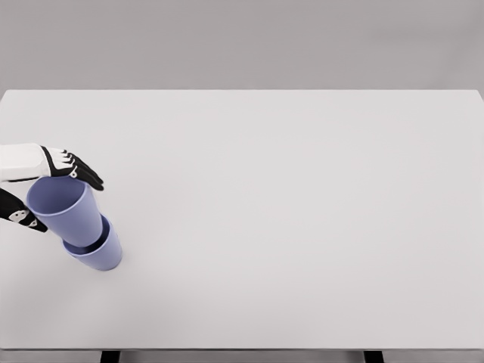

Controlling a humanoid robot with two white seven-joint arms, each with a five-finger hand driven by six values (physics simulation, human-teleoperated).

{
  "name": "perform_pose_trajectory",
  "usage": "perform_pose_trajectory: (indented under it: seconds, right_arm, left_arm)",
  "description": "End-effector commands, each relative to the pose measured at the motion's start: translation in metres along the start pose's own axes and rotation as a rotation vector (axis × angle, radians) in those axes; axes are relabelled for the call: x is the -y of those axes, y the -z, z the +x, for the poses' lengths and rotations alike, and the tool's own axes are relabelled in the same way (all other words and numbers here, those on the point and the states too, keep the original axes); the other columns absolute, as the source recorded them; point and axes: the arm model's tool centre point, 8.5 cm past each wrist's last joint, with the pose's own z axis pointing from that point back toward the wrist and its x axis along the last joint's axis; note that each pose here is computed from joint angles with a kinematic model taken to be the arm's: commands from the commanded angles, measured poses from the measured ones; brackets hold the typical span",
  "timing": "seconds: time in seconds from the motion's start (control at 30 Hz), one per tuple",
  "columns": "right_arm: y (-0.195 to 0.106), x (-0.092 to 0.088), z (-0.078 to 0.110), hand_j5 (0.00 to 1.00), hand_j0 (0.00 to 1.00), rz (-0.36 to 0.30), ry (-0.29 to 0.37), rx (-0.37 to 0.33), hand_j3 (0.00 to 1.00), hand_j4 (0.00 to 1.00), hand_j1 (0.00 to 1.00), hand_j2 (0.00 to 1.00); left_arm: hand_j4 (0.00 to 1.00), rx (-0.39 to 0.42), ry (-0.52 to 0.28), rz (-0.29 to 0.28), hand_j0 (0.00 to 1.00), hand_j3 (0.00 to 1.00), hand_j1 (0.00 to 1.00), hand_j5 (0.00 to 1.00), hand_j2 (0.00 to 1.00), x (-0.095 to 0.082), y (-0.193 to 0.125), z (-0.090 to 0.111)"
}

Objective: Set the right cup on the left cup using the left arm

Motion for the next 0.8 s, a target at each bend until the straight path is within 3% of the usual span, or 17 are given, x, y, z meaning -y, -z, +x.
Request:
perform_pose_trajectory:
  seconds: [0.0, 0.57, 0.63, 0.7, 0.77]
  right_arm:
    - [0.000, 0.000, 0.000, 1.00, 1.00, 0.000, 0.000, 0.000, 1.00, 1.00, 1.00, 1.00]
    - [0.000, 0.000, 0.000, 1.00, 1.00, 0.000, 0.000, 0.000, 1.00, 1.00, 1.00, 1.00]
    - [0.000, 0.000, 0.000, 1.00, 1.00, 0.000, 0.000, 0.000, 1.00, 1.00, 1.00, 1.00]
    - [0.000, 0.000, 0.000, 1.00, 1.00, 0.000, 0.000, 0.000, 1.00, 1.00, 1.00, 1.00]
    - [0.000, 0.000, 0.000, 1.00, 1.00, 0.000, 0.000, 0.000, 1.00, 1.00, 1.00, 1.00]
  left_arm:
    - [0.88, 0.000, -0.005, 0.006, 0.88, 0.88, 0.88, 0.88, 0.88, -0.001, -0.001, 0.000]
    - [0.95, -0.014, -0.004, 0.000, 0.95, 0.95, 0.95, 0.95, 0.95, -0.001, -0.004, -0.001]
    - [1.00, -0.008, 0.009, 0.018, 1.00, 1.00, 1.00, 1.00, 1.00, -0.009, -0.007, 0.003]
    - [1.00, -0.024, 0.033, 0.053, 1.00, 1.00, 1.00, 1.00, 1.00, -0.029, -0.025, 0.014]
    - [1.00, -0.015, 0.040, 0.071, 1.00, 1.00, 1.00, 1.00, 1.00, -0.035, -0.026, 0.017]
